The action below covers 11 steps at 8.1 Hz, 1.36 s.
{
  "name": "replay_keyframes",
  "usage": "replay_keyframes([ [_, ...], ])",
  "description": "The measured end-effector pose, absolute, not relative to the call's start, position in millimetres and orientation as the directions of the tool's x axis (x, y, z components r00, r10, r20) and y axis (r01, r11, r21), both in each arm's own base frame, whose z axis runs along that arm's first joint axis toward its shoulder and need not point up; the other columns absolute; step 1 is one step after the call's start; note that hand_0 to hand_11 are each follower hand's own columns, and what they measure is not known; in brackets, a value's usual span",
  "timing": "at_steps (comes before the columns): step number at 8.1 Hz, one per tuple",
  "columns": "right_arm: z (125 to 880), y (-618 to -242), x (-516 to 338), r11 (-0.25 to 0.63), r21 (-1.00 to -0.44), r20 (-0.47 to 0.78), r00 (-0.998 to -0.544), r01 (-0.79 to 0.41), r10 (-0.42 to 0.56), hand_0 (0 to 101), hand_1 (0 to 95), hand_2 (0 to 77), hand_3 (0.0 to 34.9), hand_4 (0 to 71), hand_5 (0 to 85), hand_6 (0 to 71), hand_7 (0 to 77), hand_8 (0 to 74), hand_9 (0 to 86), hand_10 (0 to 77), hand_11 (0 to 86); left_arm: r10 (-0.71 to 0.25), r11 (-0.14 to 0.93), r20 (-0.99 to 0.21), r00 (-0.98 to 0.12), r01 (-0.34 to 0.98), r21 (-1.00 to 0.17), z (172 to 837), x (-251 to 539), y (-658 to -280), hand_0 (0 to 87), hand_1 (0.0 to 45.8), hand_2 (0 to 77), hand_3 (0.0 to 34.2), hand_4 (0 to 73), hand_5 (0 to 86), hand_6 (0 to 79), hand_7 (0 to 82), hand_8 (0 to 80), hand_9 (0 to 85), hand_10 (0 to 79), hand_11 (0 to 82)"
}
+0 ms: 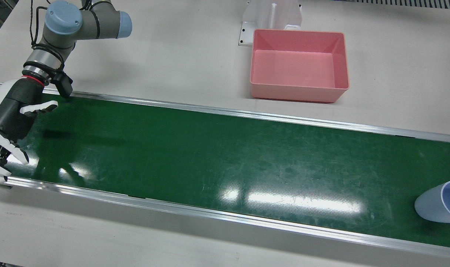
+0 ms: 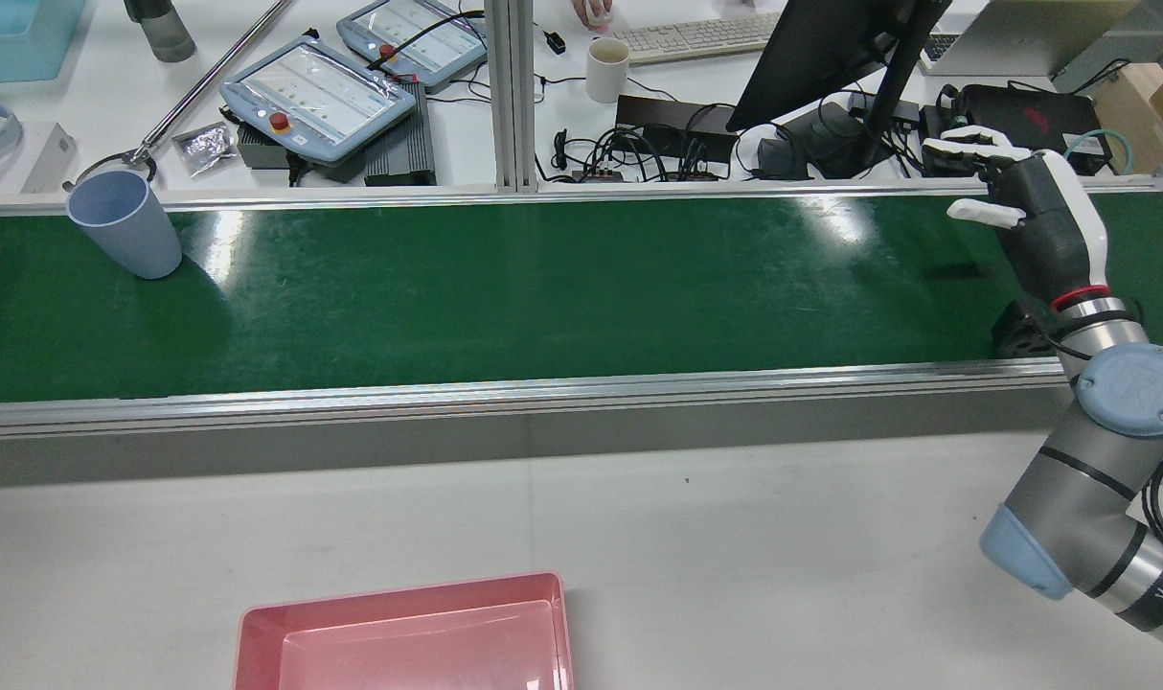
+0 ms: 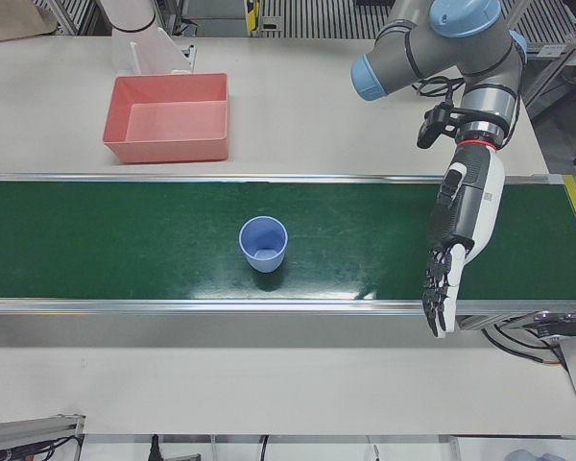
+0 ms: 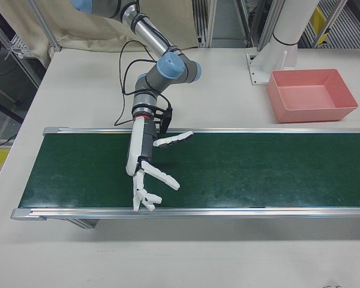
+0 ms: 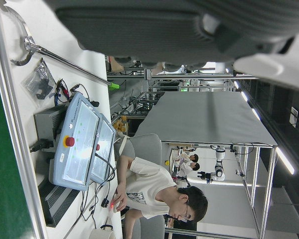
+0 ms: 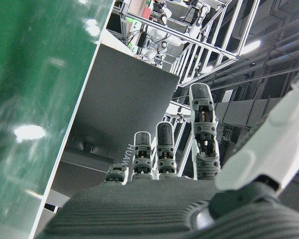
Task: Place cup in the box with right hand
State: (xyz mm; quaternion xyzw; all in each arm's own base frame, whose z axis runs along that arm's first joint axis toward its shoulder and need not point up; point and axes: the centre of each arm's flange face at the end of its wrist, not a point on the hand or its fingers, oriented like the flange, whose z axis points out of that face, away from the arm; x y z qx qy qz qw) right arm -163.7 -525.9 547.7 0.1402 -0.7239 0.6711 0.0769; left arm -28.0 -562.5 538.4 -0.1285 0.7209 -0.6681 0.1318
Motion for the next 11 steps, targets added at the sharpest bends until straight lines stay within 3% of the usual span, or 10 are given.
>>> replay_keyframes([
  [4,560,-530,-167,0.043,-0.944,0.321,-0.942,-0.326,-0.095,40,0.5,1.1,1.0,40.4,1.1,7.6,43.1,11.5,21.3,3.3,3.8,-0.361,0.074,-0.018,-0.932,-0.010,-0.997,538,-28,-562,0.0,0.5,0.5,0.0,0.0,0.0,0.0,0.0,0.0,0.0,0.0,0.0],
  [11,552,-533,-169,0.053,-0.949,0.304,-0.948,-0.309,-0.095,39,0.5,1.1,1.2,38.7,1.1,7.6,43.6,11.5,21.3,2.7,4.4,-0.361,0.074,-0.018,-0.932,-0.010,-0.997,538,-28,-562,0.0,0.5,0.5,0.0,0.0,0.0,0.0,0.0,0.0,0.0,0.0,0.0],
])
